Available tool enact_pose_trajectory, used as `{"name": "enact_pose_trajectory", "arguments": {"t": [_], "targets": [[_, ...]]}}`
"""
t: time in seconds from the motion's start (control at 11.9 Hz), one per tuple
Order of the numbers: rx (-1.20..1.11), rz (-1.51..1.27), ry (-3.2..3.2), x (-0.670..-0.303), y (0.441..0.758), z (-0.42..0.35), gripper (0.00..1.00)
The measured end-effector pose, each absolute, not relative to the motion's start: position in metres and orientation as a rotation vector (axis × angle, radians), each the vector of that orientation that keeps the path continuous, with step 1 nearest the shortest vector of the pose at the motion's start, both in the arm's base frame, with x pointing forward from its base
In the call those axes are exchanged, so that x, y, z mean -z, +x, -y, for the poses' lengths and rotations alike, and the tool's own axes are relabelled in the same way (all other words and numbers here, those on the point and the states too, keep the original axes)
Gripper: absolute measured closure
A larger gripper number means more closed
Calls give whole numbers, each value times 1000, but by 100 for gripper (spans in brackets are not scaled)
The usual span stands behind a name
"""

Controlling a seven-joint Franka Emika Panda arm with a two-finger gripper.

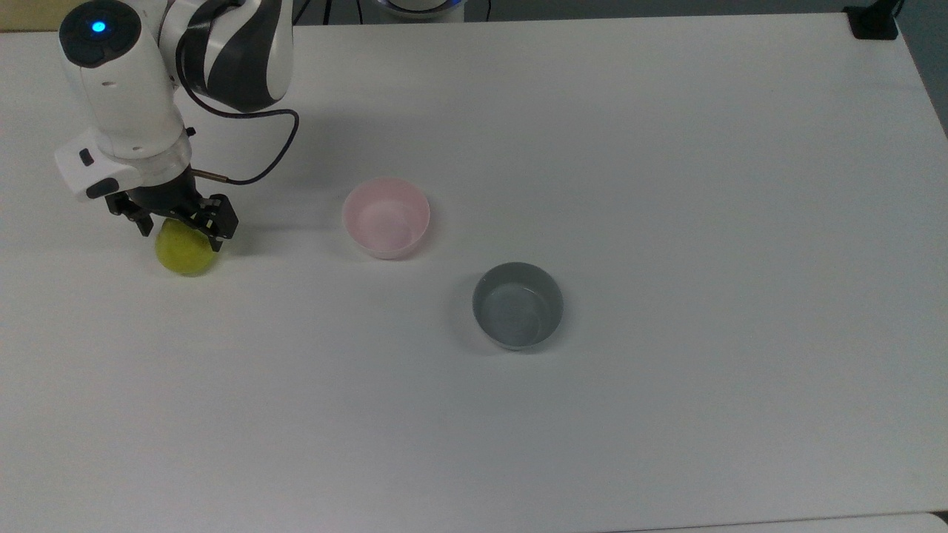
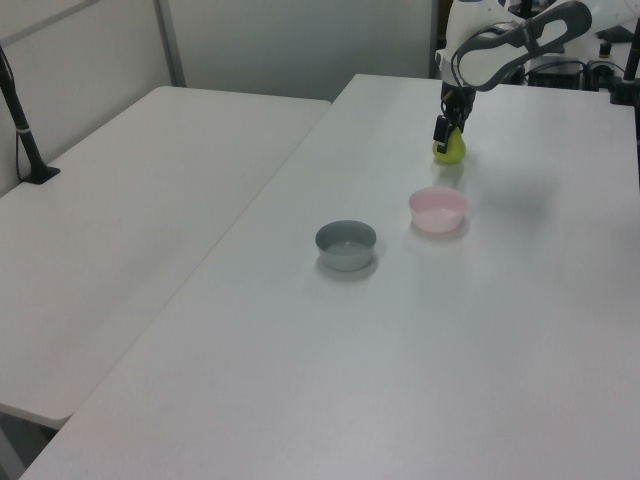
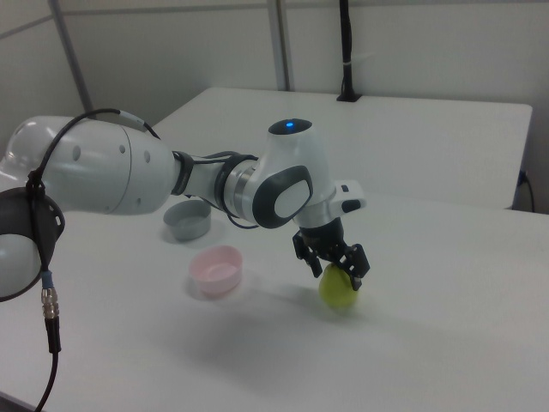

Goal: Place the pear in the bowl
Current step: 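Close the gripper on the pear and lift it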

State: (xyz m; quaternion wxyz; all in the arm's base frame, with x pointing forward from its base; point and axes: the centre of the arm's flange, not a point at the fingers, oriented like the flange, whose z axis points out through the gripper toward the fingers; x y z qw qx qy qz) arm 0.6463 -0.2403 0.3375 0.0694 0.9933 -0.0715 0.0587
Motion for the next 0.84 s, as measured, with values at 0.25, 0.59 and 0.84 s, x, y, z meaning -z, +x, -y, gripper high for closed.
{"name": "enact_pose_trajectory", "arguments": {"t": [0.25, 0.59, 0.84], "targets": [[-161, 178, 2970, -336, 646, 238, 24], [-165, 174, 2967, -338, 647, 238, 24], [-246, 180, 2944, -379, 648, 238, 24]]}}
